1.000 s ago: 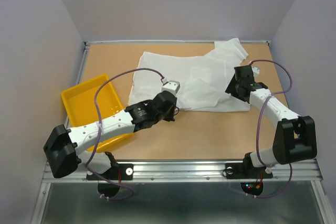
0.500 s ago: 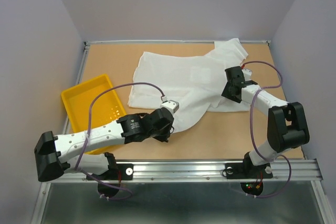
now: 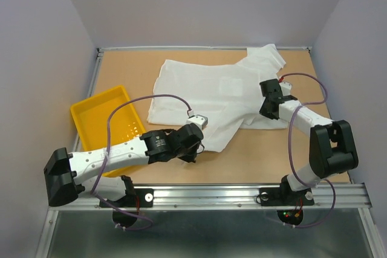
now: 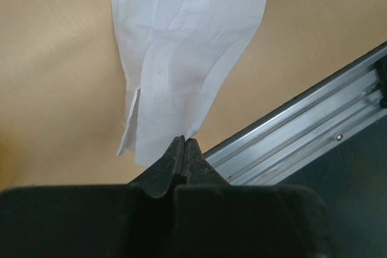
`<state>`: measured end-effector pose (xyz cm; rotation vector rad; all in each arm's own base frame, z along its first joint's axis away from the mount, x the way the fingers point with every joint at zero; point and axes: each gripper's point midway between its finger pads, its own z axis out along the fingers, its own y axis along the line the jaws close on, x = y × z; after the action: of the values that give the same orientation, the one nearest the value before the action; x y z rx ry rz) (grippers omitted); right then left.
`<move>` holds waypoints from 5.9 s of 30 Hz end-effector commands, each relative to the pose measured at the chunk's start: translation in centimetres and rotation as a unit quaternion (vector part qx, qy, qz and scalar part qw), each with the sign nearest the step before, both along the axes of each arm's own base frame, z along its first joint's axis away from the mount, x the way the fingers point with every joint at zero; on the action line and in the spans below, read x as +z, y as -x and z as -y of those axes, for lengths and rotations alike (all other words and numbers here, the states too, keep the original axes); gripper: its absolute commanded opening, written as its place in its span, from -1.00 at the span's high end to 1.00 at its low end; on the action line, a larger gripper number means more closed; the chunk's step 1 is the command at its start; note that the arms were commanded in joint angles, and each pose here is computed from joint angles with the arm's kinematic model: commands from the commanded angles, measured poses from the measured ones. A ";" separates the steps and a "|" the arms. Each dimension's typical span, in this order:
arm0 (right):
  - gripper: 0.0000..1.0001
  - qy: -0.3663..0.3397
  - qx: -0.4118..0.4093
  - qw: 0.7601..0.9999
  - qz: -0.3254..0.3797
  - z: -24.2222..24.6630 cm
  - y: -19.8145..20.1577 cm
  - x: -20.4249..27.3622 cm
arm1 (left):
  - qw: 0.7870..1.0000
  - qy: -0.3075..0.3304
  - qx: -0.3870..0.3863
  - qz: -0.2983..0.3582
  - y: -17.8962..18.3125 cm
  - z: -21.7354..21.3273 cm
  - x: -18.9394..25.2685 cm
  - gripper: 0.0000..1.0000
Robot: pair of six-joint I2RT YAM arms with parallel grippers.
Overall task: Fold and stack the long sleeve shirts
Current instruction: Fold the shirt
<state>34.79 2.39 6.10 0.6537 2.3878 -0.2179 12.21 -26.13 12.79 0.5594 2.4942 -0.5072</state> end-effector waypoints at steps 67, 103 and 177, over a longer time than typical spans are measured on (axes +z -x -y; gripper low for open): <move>0.40 0.106 -0.033 0.991 -0.070 4.4 1.4 -0.6 | 0.996 -0.059 0.054 0.042 -3.3 0.6 -3.8 0.98; 0.99 0.104 -0.108 0.987 -0.059 8.4 4.4 1.0 | 0.993 -0.069 0.077 0.053 -3.9 -0.3 -3.5 0.98; -0.29 -0.307 -0.050 0.919 0.243 5.5 1.5 8.2 | 0.887 0.147 0.052 0.435 -32.9 15.0 27.6 0.95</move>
<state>33.51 -5.08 13.22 1.1313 1.8499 0.5700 45.31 -41.18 36.73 0.4220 1.6458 -0.4253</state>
